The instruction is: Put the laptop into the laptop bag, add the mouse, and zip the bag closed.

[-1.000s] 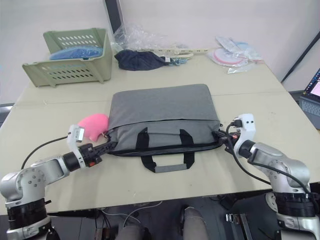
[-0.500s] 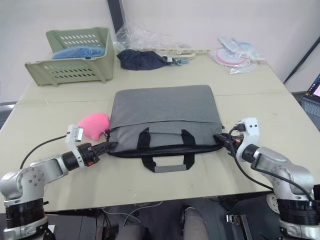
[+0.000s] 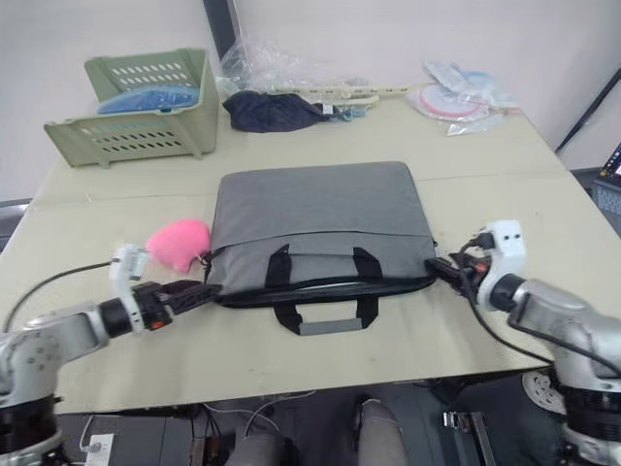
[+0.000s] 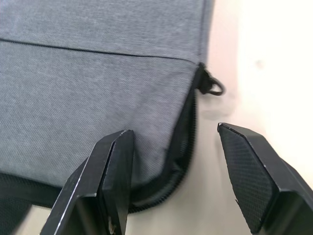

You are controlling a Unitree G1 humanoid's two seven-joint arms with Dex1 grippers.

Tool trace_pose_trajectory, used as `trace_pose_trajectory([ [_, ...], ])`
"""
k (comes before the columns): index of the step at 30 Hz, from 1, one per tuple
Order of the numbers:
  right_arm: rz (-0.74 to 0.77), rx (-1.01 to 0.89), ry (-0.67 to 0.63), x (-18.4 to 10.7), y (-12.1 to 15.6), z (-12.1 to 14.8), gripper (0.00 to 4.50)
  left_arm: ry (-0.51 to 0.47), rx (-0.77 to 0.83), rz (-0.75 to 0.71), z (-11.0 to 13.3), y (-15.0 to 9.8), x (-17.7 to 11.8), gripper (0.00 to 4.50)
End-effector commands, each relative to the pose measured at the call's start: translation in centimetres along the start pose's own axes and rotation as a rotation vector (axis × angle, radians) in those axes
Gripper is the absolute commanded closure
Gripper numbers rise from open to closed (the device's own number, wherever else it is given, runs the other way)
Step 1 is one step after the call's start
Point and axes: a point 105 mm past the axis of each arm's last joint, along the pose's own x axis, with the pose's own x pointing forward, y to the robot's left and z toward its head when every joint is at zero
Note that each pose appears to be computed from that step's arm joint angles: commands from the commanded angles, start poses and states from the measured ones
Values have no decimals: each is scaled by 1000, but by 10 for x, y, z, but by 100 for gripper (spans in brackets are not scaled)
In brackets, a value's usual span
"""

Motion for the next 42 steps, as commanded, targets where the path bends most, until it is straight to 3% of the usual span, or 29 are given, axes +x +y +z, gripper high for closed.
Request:
trace_pose_trajectory([
  [1, 24, -124, -104, -31, 7, 54, 145, -57, 88, 43, 29, 3, -39, 3],
  [5, 95, -222, -145, -40, 25, 91, 145, -140, 164, 6, 58, -7, -66, 3],
  [8, 123, -255, -144, -41, 31, 100, 145, -159, 189, -14, 65, -11, -72, 3],
  [12, 273, -380, -217, -18, 71, 129, 145, -185, 389, -271, 91, -64, -88, 3],
  [20, 418, -451, -270, 32, 108, 132, 145, -228, 544, -383, 115, -99, -87, 3],
  [21, 422, -450, -276, 35, 108, 132, 185, -230, 544, -384, 115, -99, -86, 0],
  [23, 434, -447, -288, 43, 111, 132, 217, -233, 543, -381, 114, -99, -85, 0],
  [27, 468, -440, -306, 58, 118, 129, 410, -246, 543, -385, 114, -99, -84, 0],
  [28, 486, -435, -311, 63, 122, 128, 441, -245, 546, -385, 113, -99, -83, 0],
  [35, 575, -449, -315, 92, 144, 117, 441, -266, 565, -414, 117, -109, -85, 0],
  [42, 665, -439, -241, 128, 162, 91, 441, -269, 562, -403, 116, -111, -85, 0],
])
